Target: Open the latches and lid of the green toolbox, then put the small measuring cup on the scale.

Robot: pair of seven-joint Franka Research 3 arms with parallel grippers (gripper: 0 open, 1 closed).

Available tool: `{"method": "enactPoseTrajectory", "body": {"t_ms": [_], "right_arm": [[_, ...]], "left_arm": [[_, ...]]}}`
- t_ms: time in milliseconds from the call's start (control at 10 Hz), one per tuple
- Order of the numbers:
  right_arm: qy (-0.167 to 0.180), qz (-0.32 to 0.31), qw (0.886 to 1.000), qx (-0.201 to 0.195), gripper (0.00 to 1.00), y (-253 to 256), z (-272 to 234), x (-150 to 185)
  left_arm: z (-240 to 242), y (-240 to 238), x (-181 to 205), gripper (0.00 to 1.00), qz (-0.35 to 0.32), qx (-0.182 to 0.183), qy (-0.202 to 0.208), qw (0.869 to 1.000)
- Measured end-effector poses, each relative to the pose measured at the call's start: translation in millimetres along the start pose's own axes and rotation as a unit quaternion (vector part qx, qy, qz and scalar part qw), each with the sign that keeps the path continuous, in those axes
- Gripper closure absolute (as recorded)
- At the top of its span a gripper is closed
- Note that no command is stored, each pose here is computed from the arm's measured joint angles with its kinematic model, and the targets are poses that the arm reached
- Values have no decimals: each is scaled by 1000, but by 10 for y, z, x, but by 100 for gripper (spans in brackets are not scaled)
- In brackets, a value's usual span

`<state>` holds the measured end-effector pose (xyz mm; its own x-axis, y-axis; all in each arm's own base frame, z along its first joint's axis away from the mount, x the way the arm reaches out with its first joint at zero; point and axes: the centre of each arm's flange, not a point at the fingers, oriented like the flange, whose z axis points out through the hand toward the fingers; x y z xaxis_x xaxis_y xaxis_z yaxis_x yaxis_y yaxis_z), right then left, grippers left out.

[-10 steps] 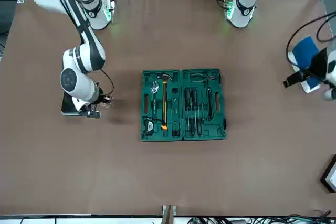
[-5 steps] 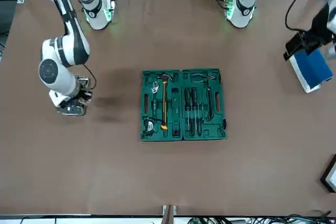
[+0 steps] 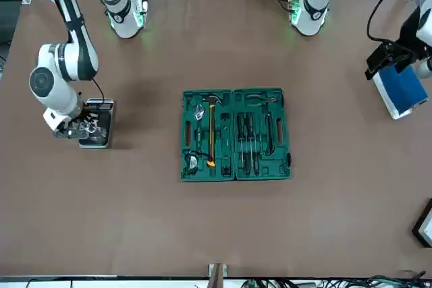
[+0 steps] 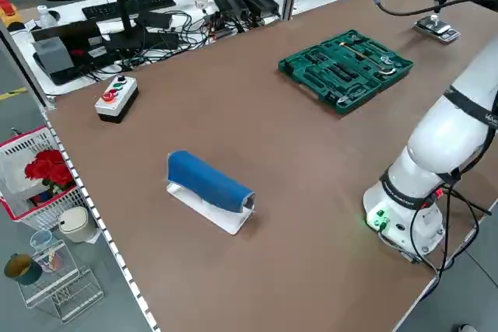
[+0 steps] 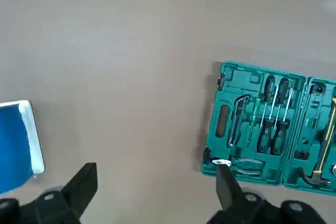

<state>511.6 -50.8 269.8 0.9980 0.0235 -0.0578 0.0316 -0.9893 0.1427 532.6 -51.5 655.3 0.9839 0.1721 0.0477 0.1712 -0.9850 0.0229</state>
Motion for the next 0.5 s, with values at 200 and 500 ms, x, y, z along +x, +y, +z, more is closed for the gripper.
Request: {"method": "enactPoseTrajectory", "body": {"t_ms": [200, 500], "right_arm": [[7, -3, 1000, 2, 93, -6, 42, -27], [11, -8, 1000, 2, 93, 15, 41, -24]], "left_arm": [[57, -93, 43, 0, -9, 2, -10, 1000], [109, -156, 90, 0, -15, 3, -16, 1000]]}}
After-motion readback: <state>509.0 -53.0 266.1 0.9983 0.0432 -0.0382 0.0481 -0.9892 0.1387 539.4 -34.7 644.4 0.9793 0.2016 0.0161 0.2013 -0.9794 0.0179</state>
